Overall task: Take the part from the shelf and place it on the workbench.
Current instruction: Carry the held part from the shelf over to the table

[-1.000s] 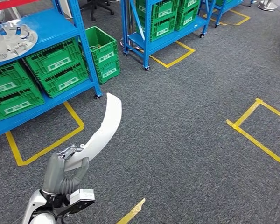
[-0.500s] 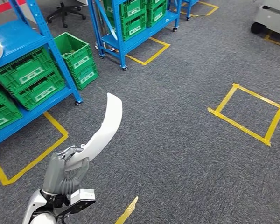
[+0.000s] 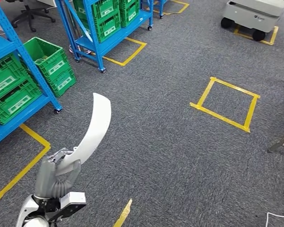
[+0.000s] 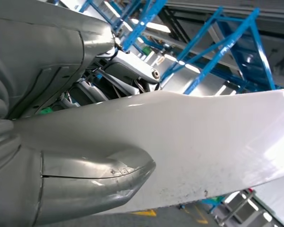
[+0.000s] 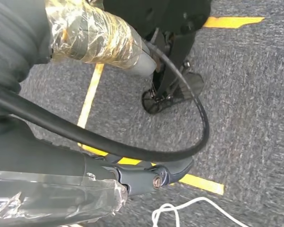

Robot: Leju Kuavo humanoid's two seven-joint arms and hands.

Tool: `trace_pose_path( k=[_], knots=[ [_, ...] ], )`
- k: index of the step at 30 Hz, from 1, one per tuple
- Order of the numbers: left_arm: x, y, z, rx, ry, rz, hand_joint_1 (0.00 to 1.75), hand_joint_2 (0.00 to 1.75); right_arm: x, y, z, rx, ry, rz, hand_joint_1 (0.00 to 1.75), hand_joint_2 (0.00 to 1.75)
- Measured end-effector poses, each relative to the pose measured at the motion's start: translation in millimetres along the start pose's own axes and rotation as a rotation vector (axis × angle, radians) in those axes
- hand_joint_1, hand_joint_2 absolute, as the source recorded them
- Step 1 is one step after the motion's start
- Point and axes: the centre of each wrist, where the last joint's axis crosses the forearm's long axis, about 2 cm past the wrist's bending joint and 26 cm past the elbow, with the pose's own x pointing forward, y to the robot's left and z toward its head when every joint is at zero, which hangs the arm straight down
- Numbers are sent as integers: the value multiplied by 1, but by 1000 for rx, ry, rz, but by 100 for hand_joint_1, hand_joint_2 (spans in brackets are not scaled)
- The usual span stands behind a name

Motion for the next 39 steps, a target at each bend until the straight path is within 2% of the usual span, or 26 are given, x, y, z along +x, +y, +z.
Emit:
trace_pose_path(
  k=[19,39],
  knots=[
    [-11,14,5,2,1,-46,175,175,3,16,-6,38,-12,-5,0,175],
    [-12,15,5,2,-3,-51,175,175,2,18,-7,45,-27,-7,0,175]
  ],
)
